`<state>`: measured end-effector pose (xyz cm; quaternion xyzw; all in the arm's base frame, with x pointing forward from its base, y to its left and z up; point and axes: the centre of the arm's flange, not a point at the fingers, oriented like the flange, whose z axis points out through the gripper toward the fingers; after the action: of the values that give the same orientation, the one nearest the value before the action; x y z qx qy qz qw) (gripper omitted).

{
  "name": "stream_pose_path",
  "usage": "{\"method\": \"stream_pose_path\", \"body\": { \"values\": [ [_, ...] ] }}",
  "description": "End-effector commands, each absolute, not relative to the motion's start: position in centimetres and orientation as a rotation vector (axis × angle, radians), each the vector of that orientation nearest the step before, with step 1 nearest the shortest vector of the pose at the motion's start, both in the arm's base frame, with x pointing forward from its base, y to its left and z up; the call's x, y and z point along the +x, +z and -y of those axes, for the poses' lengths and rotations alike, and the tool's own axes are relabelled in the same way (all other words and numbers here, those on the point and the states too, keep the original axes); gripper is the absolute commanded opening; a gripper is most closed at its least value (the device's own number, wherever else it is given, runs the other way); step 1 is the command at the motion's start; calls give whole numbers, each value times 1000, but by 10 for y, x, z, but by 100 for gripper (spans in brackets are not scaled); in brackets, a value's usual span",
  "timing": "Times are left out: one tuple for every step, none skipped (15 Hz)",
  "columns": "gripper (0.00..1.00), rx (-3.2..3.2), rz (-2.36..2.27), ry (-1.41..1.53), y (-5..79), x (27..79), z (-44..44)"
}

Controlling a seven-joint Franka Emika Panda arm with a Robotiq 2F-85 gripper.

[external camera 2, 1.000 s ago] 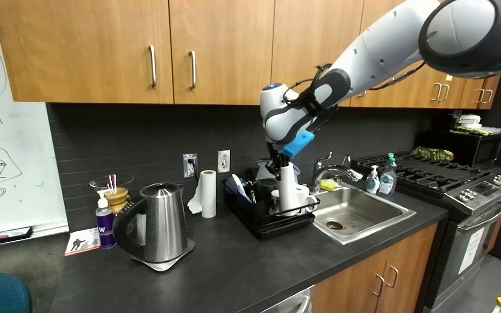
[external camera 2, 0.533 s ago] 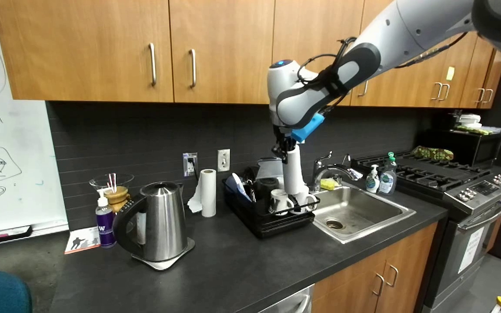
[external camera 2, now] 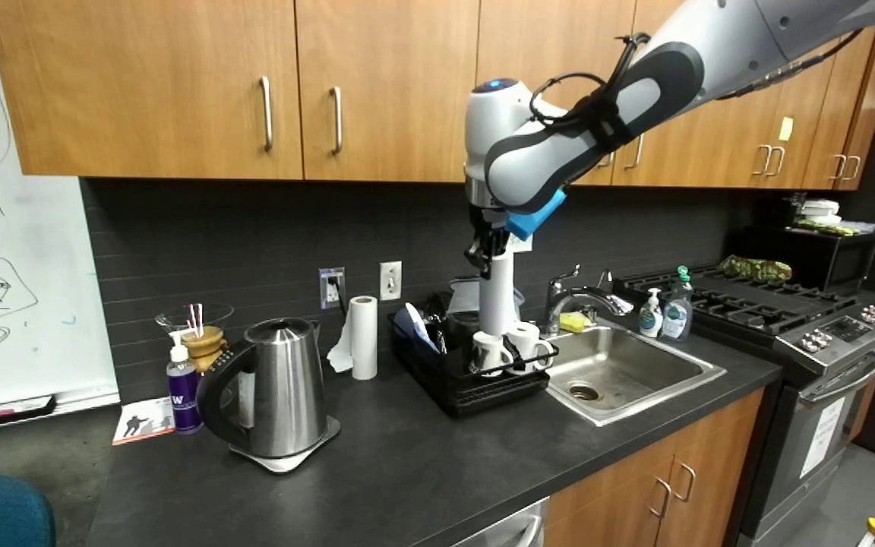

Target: Put the tissue roll on the counter

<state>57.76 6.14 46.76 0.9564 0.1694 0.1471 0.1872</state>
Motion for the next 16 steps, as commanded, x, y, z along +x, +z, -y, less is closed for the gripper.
{"method": "stream_pose_path", "body": {
  "values": [
    [5,2714,-630,472,474,556,-90],
    [5,2713,-662,478,474,554,-100],
    [5,2710,-687,481,474,552,-107],
    [5,2709,-705,480,474,549,-113],
    [5,2706,-724,476,474,547,-118],
    [5,2702,-739,475,475,545,-122],
    [5,2699,-755,467,475,542,-126],
    [5,2696,-772,455,476,540,-129],
    [5,2693,-780,439,477,539,-131],
    [5,2692,-785,414,478,537,-133],
    [5,2692,-793,390,481,535,-134],
    [5,2690,-796,372,484,531,-134],
    [5,2681,-789,368,488,528,-133],
    [5,2675,-780,367,493,524,-133],
    [5,2670,-774,372,498,520,-134],
    [5,2667,-790,369,502,515,-136]
  ]
}}
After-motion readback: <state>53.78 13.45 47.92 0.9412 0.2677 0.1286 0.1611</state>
